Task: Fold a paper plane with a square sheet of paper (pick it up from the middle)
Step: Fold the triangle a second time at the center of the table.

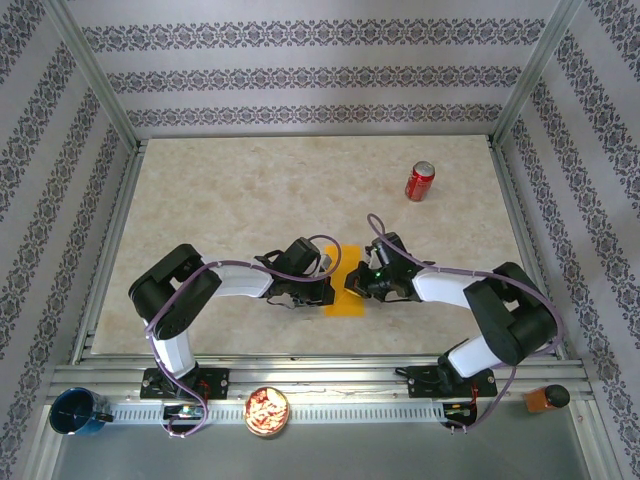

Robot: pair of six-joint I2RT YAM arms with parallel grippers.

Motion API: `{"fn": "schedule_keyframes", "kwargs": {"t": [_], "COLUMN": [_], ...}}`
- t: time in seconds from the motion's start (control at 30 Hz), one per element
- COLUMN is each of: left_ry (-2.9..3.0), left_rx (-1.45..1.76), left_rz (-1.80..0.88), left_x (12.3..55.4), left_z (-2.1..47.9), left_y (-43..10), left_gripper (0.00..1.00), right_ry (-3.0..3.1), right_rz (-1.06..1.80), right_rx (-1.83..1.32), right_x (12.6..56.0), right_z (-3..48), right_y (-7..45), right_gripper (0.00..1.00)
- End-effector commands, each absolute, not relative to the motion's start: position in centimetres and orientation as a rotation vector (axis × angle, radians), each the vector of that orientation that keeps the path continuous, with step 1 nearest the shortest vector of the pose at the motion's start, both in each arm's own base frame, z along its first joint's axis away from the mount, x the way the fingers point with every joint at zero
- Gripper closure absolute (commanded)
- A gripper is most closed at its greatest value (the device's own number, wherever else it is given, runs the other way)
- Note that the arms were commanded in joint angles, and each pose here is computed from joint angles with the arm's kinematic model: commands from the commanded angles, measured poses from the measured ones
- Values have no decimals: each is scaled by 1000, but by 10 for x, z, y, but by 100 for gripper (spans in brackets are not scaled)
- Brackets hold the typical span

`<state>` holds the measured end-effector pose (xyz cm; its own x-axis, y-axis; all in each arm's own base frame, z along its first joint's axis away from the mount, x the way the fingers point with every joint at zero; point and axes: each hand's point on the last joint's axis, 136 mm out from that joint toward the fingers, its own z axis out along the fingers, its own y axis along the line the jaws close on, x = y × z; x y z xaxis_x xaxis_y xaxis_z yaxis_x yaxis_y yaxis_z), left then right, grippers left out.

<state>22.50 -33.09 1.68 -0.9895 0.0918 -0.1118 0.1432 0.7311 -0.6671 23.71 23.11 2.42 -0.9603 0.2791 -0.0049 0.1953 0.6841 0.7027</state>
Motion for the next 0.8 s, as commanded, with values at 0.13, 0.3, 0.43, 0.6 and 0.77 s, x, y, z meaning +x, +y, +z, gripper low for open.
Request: {"fn": "schedule_keyframes", "kwargs": {"t": [0.13,0.3,0.43,0.6,0.77], "left_ry": [3042,3076,3081,3078,3071], "left_rx": [164,183,157,131,122], "left_rz": [-837,-764,-771,-786,-800], "left_x": [203,198,194,191,191], "left_z": [-22,-29,-33,-35,-33], "left_y": [-288,-278,-275,-273,-275], "left_gripper": [100,100,100,100,100], "right_ry": [2779,2701,2684,2630,2604], "right_rz": [1081,1149,1127,1210,1221], "right_rx": [460,564,617,606,453], "right_x": [244,263,276,286,281], "right_z": [9,10,10,23,52], "right_y": [220,200,184,184,206], "right_gripper": [100,100,100,99,97]}}
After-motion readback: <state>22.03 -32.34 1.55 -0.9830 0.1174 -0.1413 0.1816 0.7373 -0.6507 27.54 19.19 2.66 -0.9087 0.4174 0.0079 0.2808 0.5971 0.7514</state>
